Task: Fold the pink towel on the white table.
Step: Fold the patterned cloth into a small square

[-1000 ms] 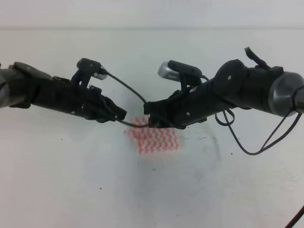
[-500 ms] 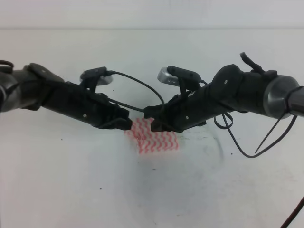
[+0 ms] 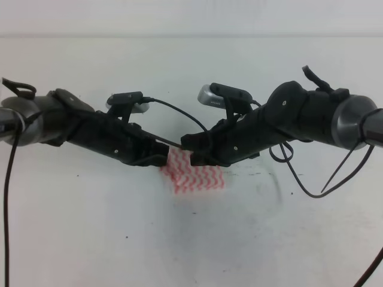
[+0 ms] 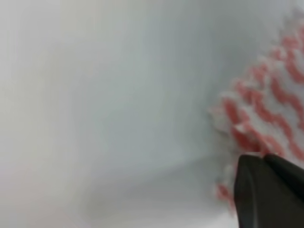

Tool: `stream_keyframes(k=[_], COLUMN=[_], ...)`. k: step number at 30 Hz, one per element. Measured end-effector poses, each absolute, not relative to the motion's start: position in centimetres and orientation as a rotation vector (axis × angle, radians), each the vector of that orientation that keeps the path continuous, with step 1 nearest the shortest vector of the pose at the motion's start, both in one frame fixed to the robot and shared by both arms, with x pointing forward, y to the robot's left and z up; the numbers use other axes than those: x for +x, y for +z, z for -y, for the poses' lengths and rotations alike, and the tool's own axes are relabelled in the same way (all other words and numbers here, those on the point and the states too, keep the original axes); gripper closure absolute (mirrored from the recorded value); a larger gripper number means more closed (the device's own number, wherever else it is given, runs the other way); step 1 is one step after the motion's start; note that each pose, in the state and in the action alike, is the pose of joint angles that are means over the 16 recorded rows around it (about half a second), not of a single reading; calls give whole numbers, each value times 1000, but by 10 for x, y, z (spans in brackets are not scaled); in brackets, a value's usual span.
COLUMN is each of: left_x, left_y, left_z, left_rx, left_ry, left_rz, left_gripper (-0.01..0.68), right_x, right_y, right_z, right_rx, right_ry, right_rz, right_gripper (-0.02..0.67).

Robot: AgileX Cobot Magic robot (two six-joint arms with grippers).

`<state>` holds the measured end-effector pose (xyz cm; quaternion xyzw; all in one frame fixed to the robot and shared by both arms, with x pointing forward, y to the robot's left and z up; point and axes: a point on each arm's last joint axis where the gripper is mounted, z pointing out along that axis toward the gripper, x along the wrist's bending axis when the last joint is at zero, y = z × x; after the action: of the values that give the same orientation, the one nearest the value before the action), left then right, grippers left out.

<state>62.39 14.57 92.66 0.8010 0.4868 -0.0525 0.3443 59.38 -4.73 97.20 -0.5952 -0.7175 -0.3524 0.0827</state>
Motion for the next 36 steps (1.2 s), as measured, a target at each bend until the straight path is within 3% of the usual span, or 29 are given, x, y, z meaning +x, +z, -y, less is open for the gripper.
stream_keyframes(k=[16, 36], left_x=[629, 630], left_y=[932, 959], left_z=[-148, -151], left_rx=[2069, 2016], left_ry=[-32, 46], left_rz=[-1236, -1199], left_gripper=[677, 677], right_x=[592, 590], right_y=[966, 950], right_z=[47, 44], right_rx=[-1766, -1749], right_ry=[-1010, -909], right_rz=[2143, 2123], right_gripper=[666, 666])
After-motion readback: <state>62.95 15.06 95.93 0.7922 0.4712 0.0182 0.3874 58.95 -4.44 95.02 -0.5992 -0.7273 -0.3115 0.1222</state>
